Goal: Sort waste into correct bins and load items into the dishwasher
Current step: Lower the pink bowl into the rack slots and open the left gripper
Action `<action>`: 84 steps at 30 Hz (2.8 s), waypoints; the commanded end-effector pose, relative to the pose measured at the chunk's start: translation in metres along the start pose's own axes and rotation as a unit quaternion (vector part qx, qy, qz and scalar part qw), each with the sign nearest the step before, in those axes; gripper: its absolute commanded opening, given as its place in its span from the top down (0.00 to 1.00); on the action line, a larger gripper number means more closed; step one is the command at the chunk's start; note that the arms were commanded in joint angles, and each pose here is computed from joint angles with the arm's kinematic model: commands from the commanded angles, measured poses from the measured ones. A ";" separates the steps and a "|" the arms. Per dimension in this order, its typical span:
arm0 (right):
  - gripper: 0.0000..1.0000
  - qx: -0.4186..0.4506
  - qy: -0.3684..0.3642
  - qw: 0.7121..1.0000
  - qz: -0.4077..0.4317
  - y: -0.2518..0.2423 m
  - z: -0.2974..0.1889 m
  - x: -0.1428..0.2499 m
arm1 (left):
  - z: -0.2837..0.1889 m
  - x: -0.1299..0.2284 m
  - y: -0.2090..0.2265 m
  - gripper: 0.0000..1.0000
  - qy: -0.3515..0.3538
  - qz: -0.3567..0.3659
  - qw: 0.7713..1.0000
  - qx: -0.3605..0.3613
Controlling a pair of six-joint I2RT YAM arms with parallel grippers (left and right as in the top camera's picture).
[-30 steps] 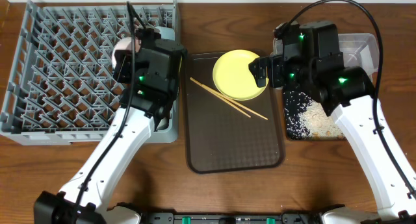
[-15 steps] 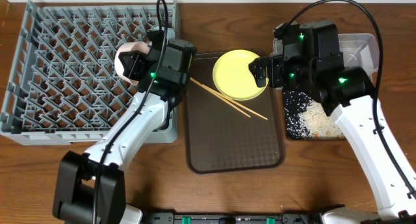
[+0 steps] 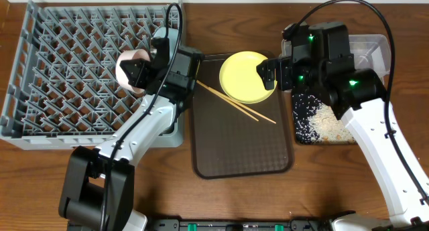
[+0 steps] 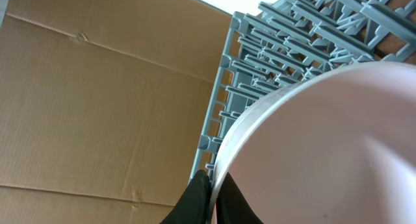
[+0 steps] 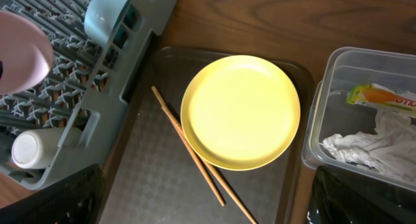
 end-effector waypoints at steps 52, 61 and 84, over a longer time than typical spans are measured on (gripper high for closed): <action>0.01 -0.002 -0.002 1.000 0.004 0.002 0.000 -0.003 | -0.023 0.006 -0.033 0.93 -0.021 -0.002 0.999 -0.028; 0.01 -0.002 -0.002 1.000 0.004 0.002 0.000 -0.003 | -0.022 0.007 -0.022 0.93 -0.014 0.004 0.997 -0.074; 0.01 -0.002 -0.002 1.000 0.004 0.002 0.000 -0.003 | -0.005 0.014 -0.020 0.93 0.006 -0.015 0.995 -0.094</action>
Point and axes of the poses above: each gripper's point midway between its finger pads, its own z axis out along the fingers, its own y axis along the line the jaws close on, x = y × z, the point moved 5 cm from there along -z, back along the fingers, and after that the axes turned 4 degrees about -z, right-handed, at the moved point
